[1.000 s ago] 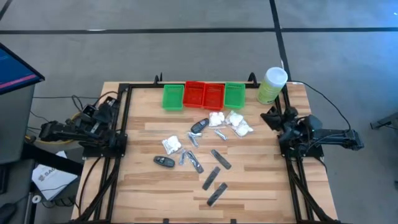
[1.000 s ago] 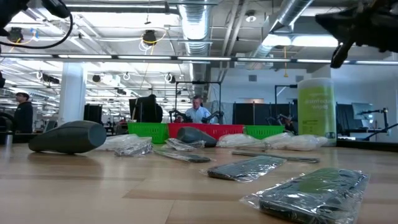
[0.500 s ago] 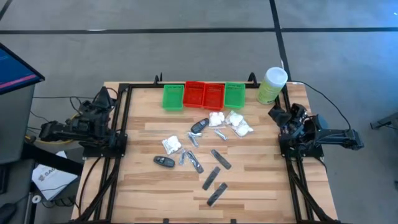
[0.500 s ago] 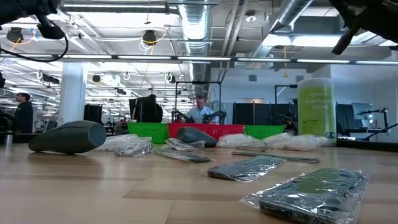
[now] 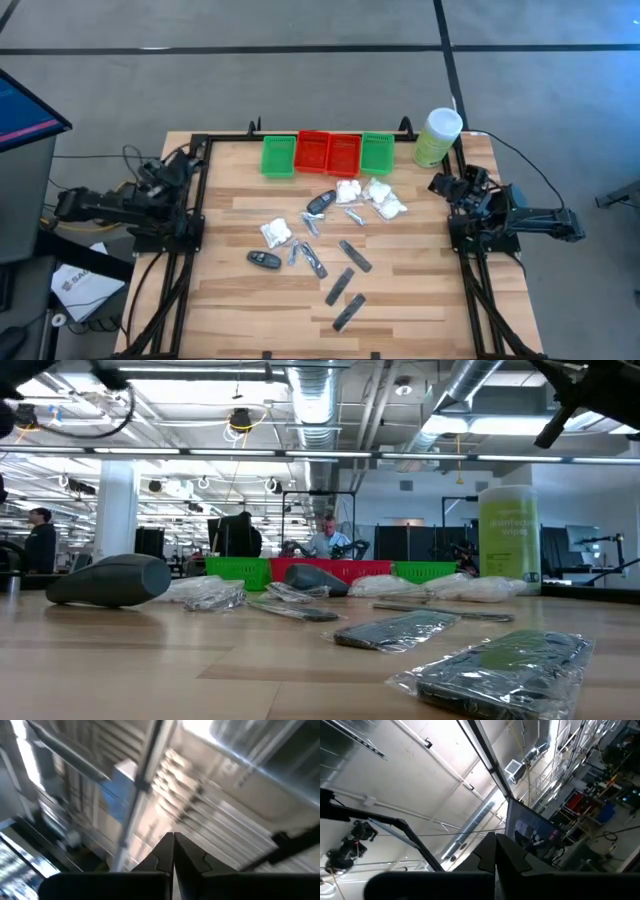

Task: Pick & Place Travel size toiletries
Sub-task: Put the cotton pack into the left green basket

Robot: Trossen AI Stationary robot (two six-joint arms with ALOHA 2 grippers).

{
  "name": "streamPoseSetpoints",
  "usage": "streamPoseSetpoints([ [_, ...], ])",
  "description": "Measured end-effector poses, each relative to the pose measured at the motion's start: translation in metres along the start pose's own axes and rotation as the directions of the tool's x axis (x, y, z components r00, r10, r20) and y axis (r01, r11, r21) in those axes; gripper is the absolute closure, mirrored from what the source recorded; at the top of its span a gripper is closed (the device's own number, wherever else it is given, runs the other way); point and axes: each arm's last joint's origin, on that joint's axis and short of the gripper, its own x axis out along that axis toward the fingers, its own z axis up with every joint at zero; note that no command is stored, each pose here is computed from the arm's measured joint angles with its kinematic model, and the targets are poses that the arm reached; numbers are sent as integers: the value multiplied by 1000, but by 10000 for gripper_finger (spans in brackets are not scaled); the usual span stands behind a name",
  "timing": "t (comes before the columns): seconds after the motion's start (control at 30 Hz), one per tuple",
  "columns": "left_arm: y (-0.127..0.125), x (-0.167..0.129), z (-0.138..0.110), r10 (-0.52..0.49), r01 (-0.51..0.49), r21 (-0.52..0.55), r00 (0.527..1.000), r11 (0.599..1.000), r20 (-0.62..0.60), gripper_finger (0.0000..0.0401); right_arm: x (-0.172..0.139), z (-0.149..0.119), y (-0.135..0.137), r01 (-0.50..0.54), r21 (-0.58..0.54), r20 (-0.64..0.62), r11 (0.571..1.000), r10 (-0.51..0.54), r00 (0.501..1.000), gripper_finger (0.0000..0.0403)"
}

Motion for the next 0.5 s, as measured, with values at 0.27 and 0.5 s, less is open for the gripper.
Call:
streamPoseSetpoints([
  [0.27,-6,70,-51,-79,80,-4,979,997,-187,399,12,30,43,-108,-103,92,989,118,989,403],
  [0.5,-8,110,-85,-150,152,-12,953,988,-262,399,41,46,77,-112,-175,-23,978,110,994,403],
])
